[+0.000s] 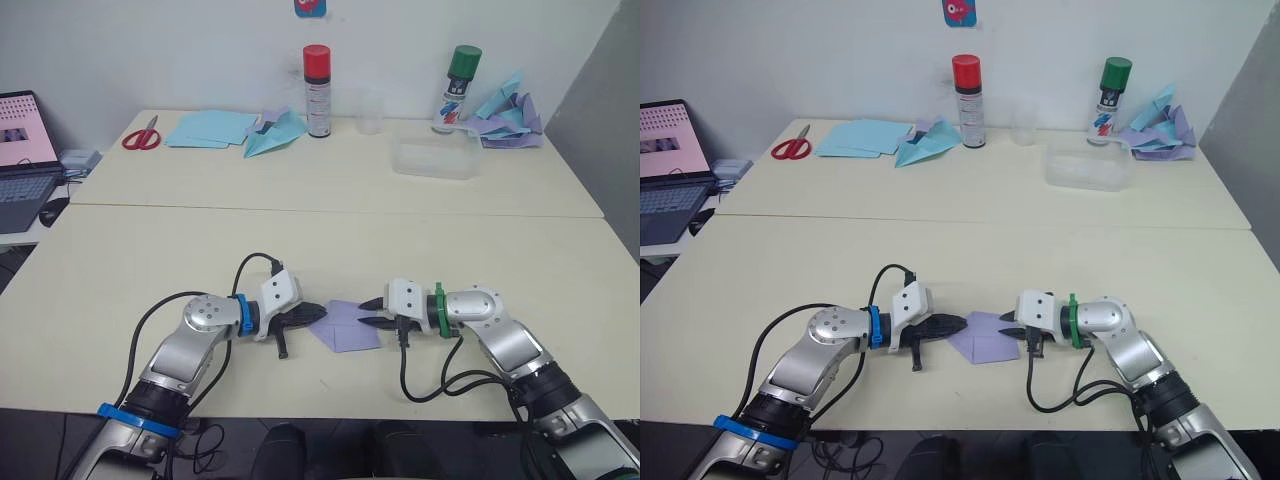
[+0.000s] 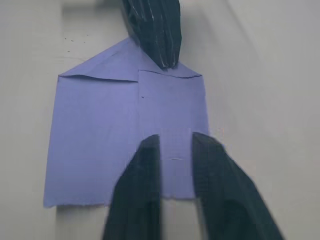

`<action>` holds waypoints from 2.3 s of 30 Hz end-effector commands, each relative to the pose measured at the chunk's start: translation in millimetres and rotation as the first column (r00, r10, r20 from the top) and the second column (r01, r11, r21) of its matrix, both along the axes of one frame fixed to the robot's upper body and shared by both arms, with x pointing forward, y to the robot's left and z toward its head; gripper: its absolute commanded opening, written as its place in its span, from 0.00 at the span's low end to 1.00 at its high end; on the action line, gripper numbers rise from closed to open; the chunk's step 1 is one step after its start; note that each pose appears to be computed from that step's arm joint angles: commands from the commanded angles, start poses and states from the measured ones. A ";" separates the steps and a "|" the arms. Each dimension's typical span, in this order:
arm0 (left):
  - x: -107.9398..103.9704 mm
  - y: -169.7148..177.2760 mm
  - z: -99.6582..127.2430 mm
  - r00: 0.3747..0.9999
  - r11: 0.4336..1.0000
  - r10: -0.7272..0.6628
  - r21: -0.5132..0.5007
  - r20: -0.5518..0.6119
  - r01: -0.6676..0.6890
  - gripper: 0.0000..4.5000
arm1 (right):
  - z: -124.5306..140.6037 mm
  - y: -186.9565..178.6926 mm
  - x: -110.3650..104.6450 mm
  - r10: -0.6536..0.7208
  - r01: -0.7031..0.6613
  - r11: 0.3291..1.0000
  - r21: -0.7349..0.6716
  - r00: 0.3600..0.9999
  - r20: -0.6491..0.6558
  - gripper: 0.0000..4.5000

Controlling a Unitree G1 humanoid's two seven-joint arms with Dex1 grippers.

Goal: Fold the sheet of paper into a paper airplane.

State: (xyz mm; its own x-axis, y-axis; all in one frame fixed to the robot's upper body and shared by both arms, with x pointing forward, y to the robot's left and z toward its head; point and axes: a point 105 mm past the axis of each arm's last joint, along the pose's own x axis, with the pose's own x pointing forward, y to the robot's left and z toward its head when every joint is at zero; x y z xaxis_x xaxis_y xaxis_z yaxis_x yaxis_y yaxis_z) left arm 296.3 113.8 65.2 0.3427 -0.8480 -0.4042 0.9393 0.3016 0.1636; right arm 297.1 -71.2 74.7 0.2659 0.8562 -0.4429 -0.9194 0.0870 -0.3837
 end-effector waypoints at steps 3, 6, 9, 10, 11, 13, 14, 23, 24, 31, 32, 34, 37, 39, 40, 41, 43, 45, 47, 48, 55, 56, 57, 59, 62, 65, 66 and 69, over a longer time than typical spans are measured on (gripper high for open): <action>-2.5 11.3 -21.8 0.998 0.997 0.017 0.074 -0.063 -0.013 0.00 | 27.7 -12.2 4.4 -0.058 0.056 0.993 0.100 0.998 0.021 0.67; -1.3 12.4 -21.2 0.998 0.997 0.020 0.071 -0.062 -0.015 0.00 | 22.1 -16.1 7.2 -0.152 0.173 0.975 0.140 0.977 -0.153 0.67; -0.5 12.4 -20.5 0.998 0.997 0.019 0.069 -0.062 -0.014 0.00 | 15.7 -10.1 8.0 -0.189 0.242 0.958 0.154 0.937 -0.293 0.67; -0.2 12.3 -19.9 0.998 0.998 0.017 0.067 -0.062 -0.013 0.00 | 13.4 -6.9 7.3 -0.187 0.246 0.958 0.150 0.927 -0.325 0.67; 0.2 12.2 -19.3 0.998 0.998 0.016 0.066 -0.062 -0.012 0.00 | 11.8 -4.4 7.1 -0.186 0.249 0.957 0.147 0.920 -0.345 0.67; 0.9 12.4 -17.8 0.998 0.998 0.013 0.066 -0.059 -0.010 0.00 | 7.3 -0.3 8.2 -0.198 0.266 0.955 0.133 0.902 -0.384 0.67; 1.3 12.7 -16.8 0.998 0.998 0.013 0.064 -0.058 -0.009 0.00 | 5.1 2.0 7.9 -0.196 0.268 0.955 0.128 0.893 -0.406 0.67; 5.0 14.2 -6.0 1.000 0.999 0.022 0.037 -0.023 -0.021 0.00 | 6.0 11.1 2.2 -0.155 0.257 0.954 0.154 0.863 -0.481 0.17; 5.2 14.0 -5.5 1.000 0.999 0.022 0.036 -0.019 -0.022 0.00 | 6.1 11.1 2.3 -0.156 0.258 0.954 0.154 0.863 -0.481 0.08; 7.4 10.9 40.5 1.000 0.985 0.025 -0.169 -0.013 -0.027 0.17 | 9.0 14.1 1.3 -0.140 0.268 0.945 0.186 0.850 -0.508 0.00; 5.7 12.6 49.1 0.999 0.980 0.020 -0.198 -0.025 -0.024 0.21 | 10.0 14.3 1.8 -0.142 0.270 0.944 0.190 0.850 -0.507 0.00; 1.0 18.3 63.8 0.999 0.973 0.009 -0.230 -0.038 -0.017 0.37 | 13.1 13.9 3.4 -0.143 0.277 0.940 0.198 0.849 -0.508 0.00; -12.3 37.4 86.0 0.998 0.975 -0.011 -0.222 -0.062 -0.003 0.59 | 29.6 9.6 17.0 -0.163 0.302 0.923 0.240 0.870 -0.466 0.00; -18.4 54.6 95.5 0.998 0.984 0.002 -0.176 -0.064 -0.013 0.74 | 47.3 4.2 28.0 -0.162 0.283 0.918 0.277 0.906 -0.390 0.00; -19.3 62.1 100.7 0.998 0.987 0.020 -0.160 -0.058 -0.029 0.81 | 57.8 1.0 34.5 -0.168 0.281 0.912 0.299 0.921 -0.352 0.00; -19.8 67.6 104.9 0.998 0.988 0.038 -0.146 -0.052 -0.045 0.88 | 67.6 -1.7 40.5 -0.175 0.276 0.907 0.317 0.934 -0.312 0.00; -18.6 76.2 112.0 0.996 0.988 0.080 -0.129 -0.036 -0.084 0.99 | 87.5 -4.9 49.5 -0.177 0.241 0.906 0.347 0.962 -0.207 0.00; -14.0 83.3 116.7 0.990 0.983 0.138 -0.124 -0.006 -0.138 0.99 | 105.5 -5.0 53.4 -0.160 0.178 0.912 0.369 0.984 -0.079 0.00; -13.1 87.2 119.6 0.985 0.976 0.174 -0.137 -0.001 -0.172 0.99 | 119.3 -2.0 50.8 -0.120 0.076 0.930 0.359 0.988 0.100 0.00; -14.8 87.8 120.2 0.984 0.973 0.179 -0.145 -0.011 -0.179 0.99 | 122.2 1.8 45.2 -0.079 0.005 0.945 0.327 0.974 0.213 0.00; -21.6 82.1 117.0 0.983 0.971 0.180 -0.154 -0.036 -0.183 0.99 | 57.8 12.6 -8.6 0.329 -0.345 0.933 -0.101 0.707 0.626 0.00; -22.1 81.6 116.8 0.983 0.971 0.179 -0.153 -0.036 -0.182 0.99 | 49.9 9.4 -12.4 0.341 -0.351 0.930 -0.112 0.706 0.621 0.00; -22.5 81.3 116.7 0.983 0.971 0.178 -0.153 -0.037 -0.182 0.99 | 44.3 5.8 -15.6 0.340 -0.348 0.931 -0.109 0.720 0.606 0.00; -23.6 80.7 116.1 0.984 0.972 0.173 -0.152 -0.040 -0.177 1.00 | 37.4 0.4 -22.1 0.338 -0.347 0.933 -0.095 0.756 0.561 0.04; -24.8 77.6 112.5 0.986 0.975 0.158 -0.148 -0.050 -0.164 1.00 | 32.5 -5.0 -30.7 0.343 -0.352 0.933 -0.074 0.810 0.476 0.21; -23.1 72.3 104.8 0.989 0.981 0.144 -0.122 -0.038 -0.148 1.00 | 35.0 -8.8 -35.9 0.345 -0.355 0.933 -0.056 0.840 0.419 0.46; -19.8 70.2 100.9 0.989 0.983 0.148 -0.103 -0.015 -0.149 1.00 | 37.6 -10.4 -38.0 0.342 -0.356 0.934 -0.039 0.853 0.395 0.54; -2.9 58.6 92.1 0.981 0.978 0.188 -0.104 0.051 -0.182 1.00 | 50.7 -17.8 -40.3 0.303 -0.334 0.942 0.030 0.886 0.352 0.79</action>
State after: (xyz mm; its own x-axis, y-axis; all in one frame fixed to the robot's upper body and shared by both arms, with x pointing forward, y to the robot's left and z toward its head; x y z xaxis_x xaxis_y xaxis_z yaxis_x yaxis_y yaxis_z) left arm 285.5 176.8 153.6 0.4839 -0.8177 -0.3117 0.8731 0.4752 0.1087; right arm 258.1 -86.6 106.7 0.0892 0.9330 -0.3487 -0.7166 -0.1830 -0.6730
